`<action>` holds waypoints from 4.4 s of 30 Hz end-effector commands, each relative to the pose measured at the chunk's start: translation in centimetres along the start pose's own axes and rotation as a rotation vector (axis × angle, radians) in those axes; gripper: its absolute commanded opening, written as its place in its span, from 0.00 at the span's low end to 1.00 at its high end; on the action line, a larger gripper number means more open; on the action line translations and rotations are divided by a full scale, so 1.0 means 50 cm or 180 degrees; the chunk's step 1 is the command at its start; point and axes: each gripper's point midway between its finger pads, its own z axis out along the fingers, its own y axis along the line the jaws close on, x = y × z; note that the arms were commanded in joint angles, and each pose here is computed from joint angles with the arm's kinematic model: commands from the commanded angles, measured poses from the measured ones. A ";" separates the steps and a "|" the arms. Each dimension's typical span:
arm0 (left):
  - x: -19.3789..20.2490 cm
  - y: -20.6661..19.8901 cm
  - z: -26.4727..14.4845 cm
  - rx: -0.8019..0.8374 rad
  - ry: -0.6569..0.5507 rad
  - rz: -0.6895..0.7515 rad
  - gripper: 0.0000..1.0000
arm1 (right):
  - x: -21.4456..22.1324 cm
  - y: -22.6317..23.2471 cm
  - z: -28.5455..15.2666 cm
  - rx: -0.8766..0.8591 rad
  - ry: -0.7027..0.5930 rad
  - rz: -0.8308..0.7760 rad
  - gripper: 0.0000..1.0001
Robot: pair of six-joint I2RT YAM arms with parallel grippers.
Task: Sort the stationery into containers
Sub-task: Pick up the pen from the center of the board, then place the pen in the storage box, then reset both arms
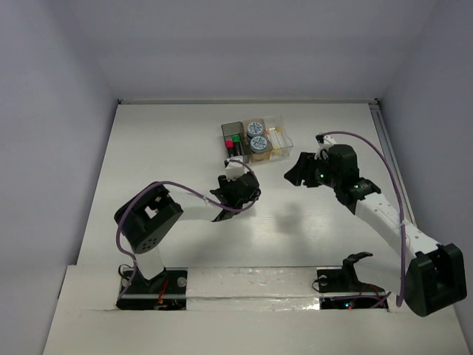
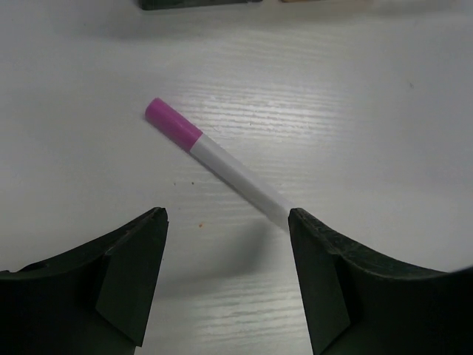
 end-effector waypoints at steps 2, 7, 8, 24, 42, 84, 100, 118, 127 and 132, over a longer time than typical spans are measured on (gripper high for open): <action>-0.052 -0.003 0.005 -0.0259 -0.0250 -0.0089 0.63 | 0.006 0.050 -0.023 -0.0380 -0.0086 -0.0061 0.65; -0.059 -0.004 0.016 -0.0374 -0.0269 -0.0051 0.64 | 0.027 0.056 -0.030 -0.0506 -0.0067 -0.0079 0.66; -0.061 -0.007 0.018 -0.0395 -0.0262 -0.0042 0.64 | 0.030 0.056 -0.030 -0.0513 -0.0058 -0.0073 0.66; -0.050 0.016 0.064 -0.0615 -0.0166 0.0303 0.32 | 0.055 0.079 -0.029 -0.0799 -0.0062 0.0041 0.65; -0.031 0.008 0.039 -0.0304 -0.0046 0.0252 0.00 | 0.037 0.052 -0.034 -0.0523 -0.0294 0.0097 0.65; -0.434 -0.322 0.267 0.1175 -0.0681 -0.0598 0.04 | -0.015 -0.037 -0.090 0.0248 -0.1180 0.0263 0.63; -0.556 -0.325 0.140 0.1406 -0.1144 -0.0577 0.65 | -0.012 -0.047 -0.085 0.0314 -0.1177 0.0261 0.63; -0.531 -0.195 -0.375 0.2014 -0.1821 -0.0178 0.99 | -0.063 0.034 -0.185 -0.0088 -0.1485 0.0207 0.27; -0.513 0.014 -0.581 0.2007 -0.2239 -0.0770 0.99 | -0.148 0.085 -0.347 -0.0124 -0.2181 0.0063 1.00; -0.491 0.110 -0.627 0.1787 -0.2413 -0.0932 0.99 | -0.146 0.062 -0.352 0.0092 -0.2184 0.0071 1.00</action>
